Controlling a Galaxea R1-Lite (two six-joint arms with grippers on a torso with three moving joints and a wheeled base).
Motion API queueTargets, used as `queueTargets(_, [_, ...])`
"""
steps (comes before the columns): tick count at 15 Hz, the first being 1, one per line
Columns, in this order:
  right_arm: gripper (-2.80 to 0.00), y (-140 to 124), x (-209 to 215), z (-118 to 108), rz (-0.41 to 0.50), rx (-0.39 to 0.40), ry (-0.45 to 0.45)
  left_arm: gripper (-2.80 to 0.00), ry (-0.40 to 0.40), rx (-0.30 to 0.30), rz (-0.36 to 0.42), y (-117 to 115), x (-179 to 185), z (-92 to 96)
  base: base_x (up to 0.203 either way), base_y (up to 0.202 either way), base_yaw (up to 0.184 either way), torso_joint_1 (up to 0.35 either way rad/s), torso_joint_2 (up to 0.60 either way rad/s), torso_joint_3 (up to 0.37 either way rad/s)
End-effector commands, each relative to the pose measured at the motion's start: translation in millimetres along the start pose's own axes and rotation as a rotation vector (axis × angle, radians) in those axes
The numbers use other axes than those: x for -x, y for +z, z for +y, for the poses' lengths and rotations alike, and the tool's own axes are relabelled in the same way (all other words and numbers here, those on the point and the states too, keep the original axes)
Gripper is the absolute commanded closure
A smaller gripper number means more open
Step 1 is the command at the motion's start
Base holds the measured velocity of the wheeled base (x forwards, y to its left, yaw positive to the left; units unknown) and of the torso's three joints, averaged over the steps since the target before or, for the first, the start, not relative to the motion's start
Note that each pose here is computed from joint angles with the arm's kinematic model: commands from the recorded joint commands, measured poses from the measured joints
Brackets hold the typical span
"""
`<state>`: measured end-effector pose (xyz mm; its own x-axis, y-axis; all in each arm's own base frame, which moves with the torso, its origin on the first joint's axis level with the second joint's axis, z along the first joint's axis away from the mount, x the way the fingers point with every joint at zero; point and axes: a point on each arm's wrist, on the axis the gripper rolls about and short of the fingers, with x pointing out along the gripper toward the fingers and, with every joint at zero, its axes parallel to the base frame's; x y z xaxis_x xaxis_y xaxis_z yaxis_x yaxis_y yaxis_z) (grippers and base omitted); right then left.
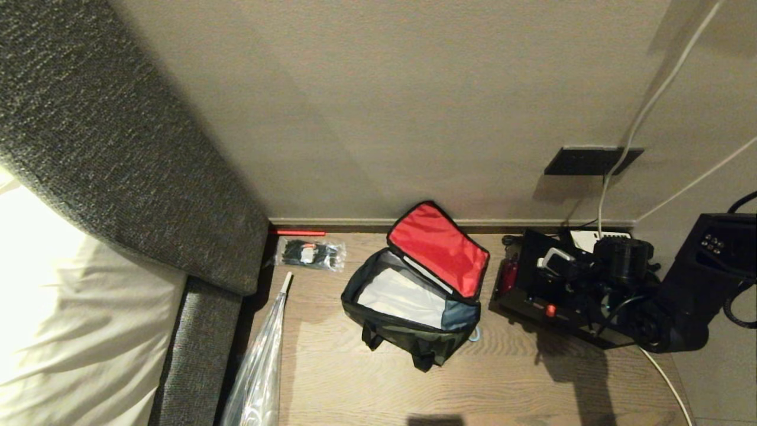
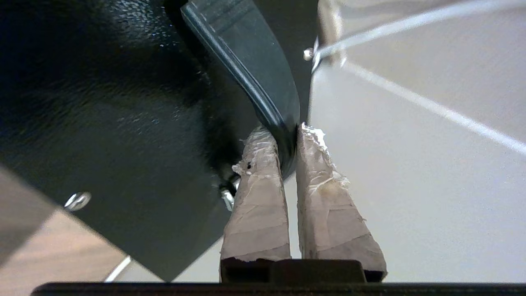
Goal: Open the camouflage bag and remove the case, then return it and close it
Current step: Release the handle
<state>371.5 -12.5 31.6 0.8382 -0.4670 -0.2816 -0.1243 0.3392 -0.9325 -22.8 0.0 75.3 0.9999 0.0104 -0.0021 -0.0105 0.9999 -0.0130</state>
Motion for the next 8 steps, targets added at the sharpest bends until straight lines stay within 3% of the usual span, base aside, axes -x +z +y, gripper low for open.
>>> queueTargets(1, [0.0, -14, -9, -1, 0.05, 0.005, 0.01, 0.0, 0.001, 0.001, 0.0, 0, 0, 0.0, 0.0, 0.0, 0.0, 0.0, 0.0, 0.0])
queueTargets(8, [0.0, -28, -56, 32, 0.116, 0.009, 0.051, 0.0, 0.002, 0.001, 0.001, -1, 0, 0.0, 0.0, 0.0, 0.0, 0.0, 0.0, 0.0])
